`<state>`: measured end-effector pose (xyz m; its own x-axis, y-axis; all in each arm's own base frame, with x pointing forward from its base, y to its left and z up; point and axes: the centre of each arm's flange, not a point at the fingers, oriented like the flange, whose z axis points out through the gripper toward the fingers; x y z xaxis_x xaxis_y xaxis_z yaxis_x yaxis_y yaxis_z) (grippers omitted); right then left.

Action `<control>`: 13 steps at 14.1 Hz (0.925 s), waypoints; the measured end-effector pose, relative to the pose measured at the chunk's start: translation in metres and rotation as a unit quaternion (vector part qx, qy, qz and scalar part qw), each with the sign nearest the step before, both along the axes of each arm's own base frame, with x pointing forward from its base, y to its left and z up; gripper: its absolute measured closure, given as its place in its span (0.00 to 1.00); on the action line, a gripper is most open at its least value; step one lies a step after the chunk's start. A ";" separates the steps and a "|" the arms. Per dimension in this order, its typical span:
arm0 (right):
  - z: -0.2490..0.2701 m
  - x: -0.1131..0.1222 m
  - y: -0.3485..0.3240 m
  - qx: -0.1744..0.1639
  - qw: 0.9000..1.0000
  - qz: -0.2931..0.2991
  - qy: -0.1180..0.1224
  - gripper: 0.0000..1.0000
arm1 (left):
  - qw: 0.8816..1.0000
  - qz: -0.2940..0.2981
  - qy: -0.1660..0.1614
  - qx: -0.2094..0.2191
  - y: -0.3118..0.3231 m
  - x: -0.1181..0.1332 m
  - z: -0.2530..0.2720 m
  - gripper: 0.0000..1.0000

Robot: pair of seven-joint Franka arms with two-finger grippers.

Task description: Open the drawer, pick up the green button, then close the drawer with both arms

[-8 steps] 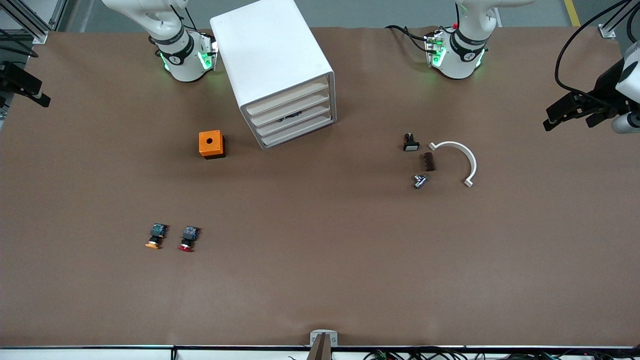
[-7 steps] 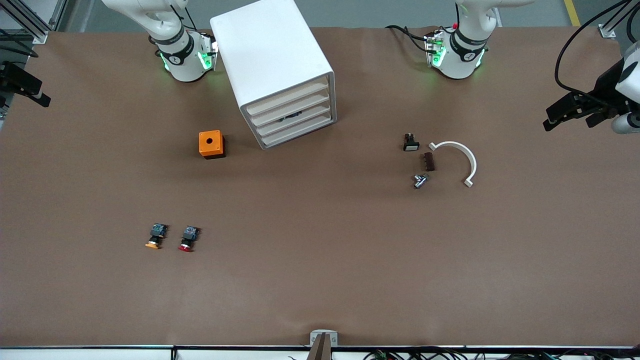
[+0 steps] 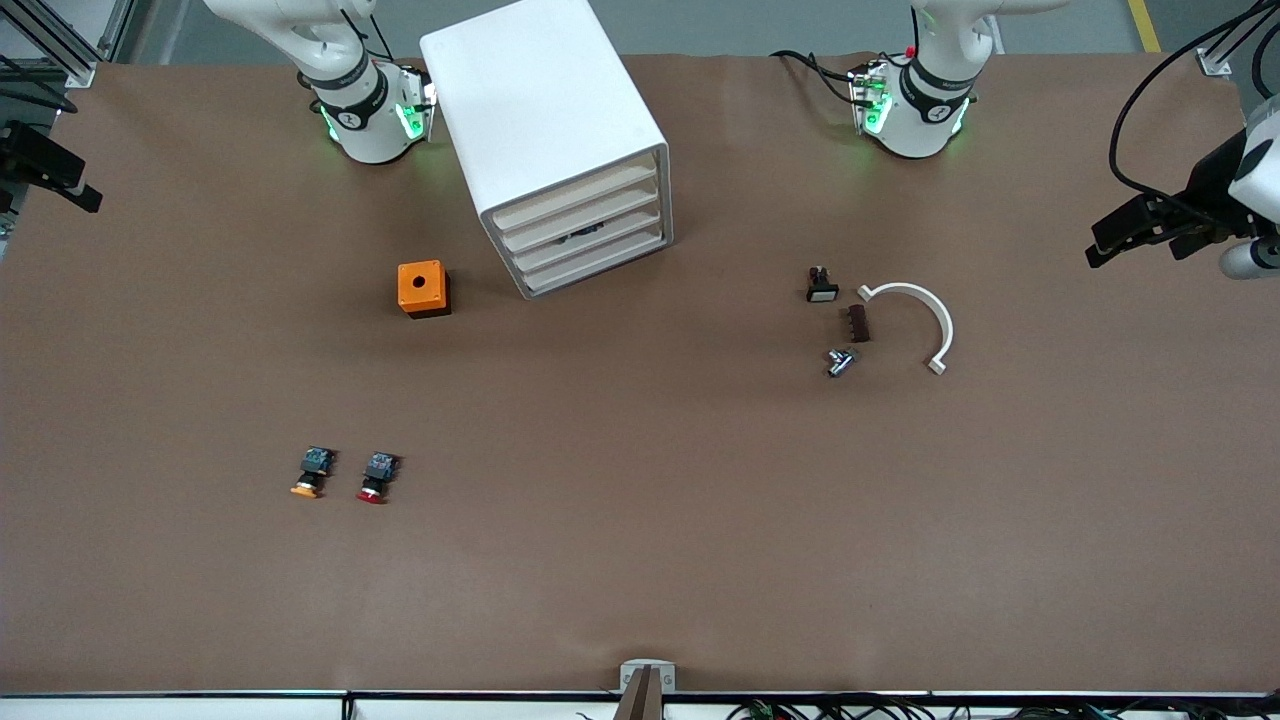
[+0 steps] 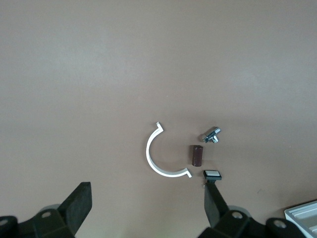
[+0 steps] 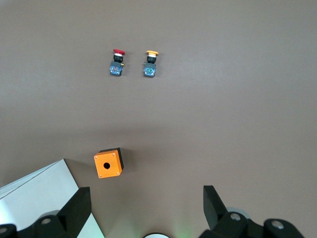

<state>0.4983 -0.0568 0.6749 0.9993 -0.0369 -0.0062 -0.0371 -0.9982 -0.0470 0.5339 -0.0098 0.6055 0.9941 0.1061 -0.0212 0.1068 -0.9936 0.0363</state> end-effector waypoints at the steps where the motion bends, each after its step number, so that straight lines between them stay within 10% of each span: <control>1: -0.001 0.001 -0.001 -0.001 1.000 -0.001 0.001 0.00 | 1.000 0.003 0.009 0.000 0.003 0.004 -0.008 0.00; 13: -0.134 0.078 -0.015 -0.029 0.995 -0.007 0.096 0.00 | 0.973 0.029 0.228 0.029 -0.097 0.063 -0.265 0.00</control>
